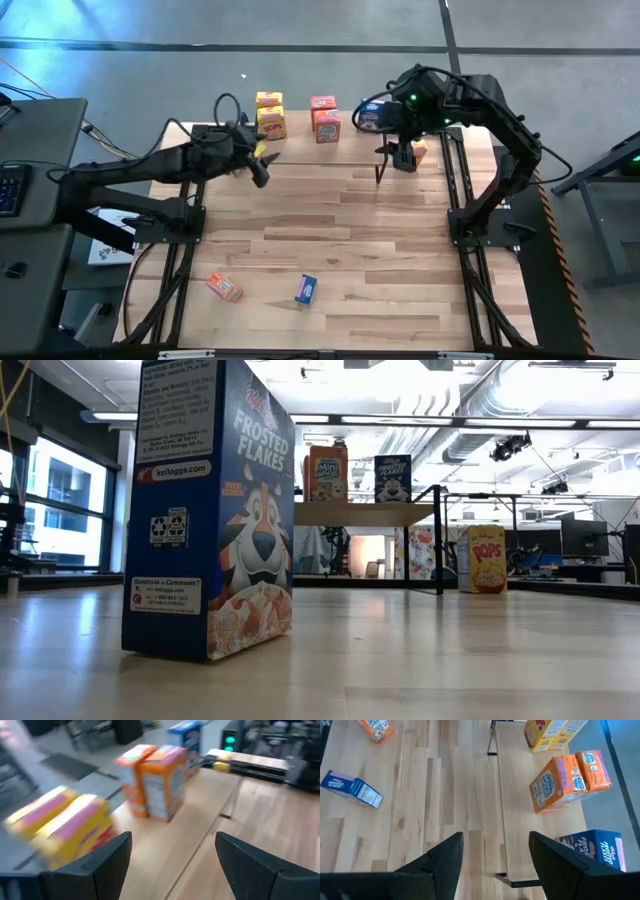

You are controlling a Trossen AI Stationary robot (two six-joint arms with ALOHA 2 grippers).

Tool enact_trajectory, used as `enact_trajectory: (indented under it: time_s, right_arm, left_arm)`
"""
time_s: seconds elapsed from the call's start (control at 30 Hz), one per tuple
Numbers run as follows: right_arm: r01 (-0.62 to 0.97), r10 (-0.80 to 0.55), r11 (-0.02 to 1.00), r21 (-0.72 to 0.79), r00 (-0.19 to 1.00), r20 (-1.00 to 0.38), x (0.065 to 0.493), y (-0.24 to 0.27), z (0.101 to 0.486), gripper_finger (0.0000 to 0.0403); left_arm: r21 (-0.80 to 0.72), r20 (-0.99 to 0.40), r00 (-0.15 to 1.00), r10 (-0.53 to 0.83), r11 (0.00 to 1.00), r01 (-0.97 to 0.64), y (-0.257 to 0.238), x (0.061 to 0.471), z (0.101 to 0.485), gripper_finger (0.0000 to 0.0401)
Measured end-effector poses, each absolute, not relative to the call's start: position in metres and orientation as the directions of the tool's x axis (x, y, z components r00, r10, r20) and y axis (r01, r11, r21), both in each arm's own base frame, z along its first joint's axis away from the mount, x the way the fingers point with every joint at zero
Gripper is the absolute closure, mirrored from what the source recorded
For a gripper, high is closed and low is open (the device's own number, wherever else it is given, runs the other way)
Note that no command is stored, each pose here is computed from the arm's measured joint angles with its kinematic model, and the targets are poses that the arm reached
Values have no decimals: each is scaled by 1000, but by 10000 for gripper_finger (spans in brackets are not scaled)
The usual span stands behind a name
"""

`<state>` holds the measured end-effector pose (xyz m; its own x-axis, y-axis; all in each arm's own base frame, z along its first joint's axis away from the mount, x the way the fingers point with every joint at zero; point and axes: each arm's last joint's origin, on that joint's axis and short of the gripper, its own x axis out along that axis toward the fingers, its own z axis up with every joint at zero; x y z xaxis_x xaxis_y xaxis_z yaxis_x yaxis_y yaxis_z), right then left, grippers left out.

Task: Stack cereal on shelf
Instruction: Put the top blue cereal box aligned with the other blue cereal box on the shelf

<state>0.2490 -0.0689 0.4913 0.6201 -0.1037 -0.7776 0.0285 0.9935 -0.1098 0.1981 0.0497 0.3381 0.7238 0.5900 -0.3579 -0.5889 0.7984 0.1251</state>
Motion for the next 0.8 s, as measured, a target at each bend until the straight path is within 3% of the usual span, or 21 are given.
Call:
enact_trajectory:
  time_s: [0.37, 0.63, 0.8]
  right_arm:
    - [38, -99, 995, -97, 620, -778, 250, -64, 491, 185]
    - [103, -167, 986, -131, 603, -780, 250, -66, 491, 185]
    - [112, -176, 984, -136, 601, -780, 250, -67, 491, 185]
  left_arm:
    - [149, -429, 487, 761, 591, -793, 48, 144, 337, 123]
    - [198, -587, 260, 767, 447, -872, 62, 122, 318, 123]
    - [155, -650, 228, 725, 421, -894, 72, 117, 314, 123]
